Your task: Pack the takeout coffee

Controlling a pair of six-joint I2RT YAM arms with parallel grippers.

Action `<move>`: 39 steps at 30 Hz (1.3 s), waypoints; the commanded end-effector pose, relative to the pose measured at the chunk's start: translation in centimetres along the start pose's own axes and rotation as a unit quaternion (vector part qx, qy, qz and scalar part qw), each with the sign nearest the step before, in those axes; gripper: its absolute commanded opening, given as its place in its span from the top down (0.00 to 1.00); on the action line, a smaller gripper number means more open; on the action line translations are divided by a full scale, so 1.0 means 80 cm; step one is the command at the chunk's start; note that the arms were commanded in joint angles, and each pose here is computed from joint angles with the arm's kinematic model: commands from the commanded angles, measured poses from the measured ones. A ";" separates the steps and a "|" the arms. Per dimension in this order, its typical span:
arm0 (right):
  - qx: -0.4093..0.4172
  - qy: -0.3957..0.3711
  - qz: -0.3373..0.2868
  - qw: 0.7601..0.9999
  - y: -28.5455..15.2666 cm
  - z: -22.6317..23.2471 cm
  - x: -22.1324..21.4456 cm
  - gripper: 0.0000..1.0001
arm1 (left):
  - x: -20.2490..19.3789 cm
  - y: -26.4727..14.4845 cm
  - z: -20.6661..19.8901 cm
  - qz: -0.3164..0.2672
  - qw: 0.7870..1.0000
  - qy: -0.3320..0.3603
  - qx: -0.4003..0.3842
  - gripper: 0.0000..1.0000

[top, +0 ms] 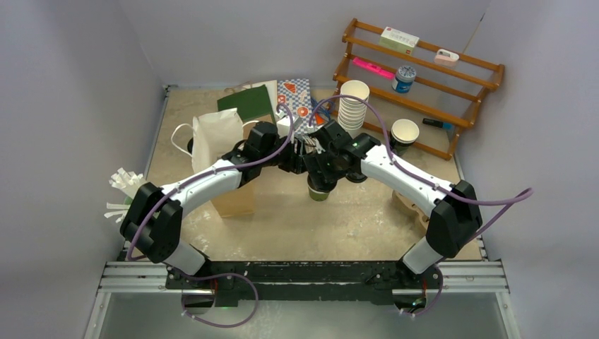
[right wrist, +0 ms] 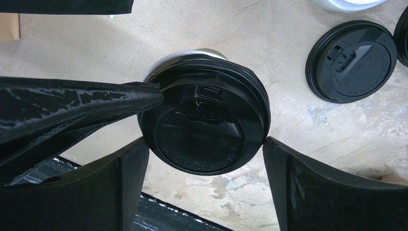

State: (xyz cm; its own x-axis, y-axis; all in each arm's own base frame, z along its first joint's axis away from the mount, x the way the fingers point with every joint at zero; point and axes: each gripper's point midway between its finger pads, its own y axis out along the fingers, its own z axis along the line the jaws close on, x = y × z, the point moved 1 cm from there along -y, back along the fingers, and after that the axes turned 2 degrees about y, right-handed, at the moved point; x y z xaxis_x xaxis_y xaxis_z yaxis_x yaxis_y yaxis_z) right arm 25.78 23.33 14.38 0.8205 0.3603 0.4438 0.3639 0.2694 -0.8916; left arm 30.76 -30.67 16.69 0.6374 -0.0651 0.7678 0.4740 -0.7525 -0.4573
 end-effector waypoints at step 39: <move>0.116 0.019 -0.063 0.991 -0.027 0.051 0.027 0.05 | 0.026 -0.020 -0.004 -0.025 0.999 0.019 0.018 0.49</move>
State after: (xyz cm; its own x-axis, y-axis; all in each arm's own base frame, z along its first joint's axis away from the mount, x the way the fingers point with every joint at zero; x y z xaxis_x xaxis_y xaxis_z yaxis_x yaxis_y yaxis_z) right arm 25.46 25.03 14.65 0.8344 0.2977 0.4639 0.3447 0.3749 -0.8606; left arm 30.71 -29.44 16.88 0.6342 -0.0765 0.7694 0.5016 -0.7166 -0.4847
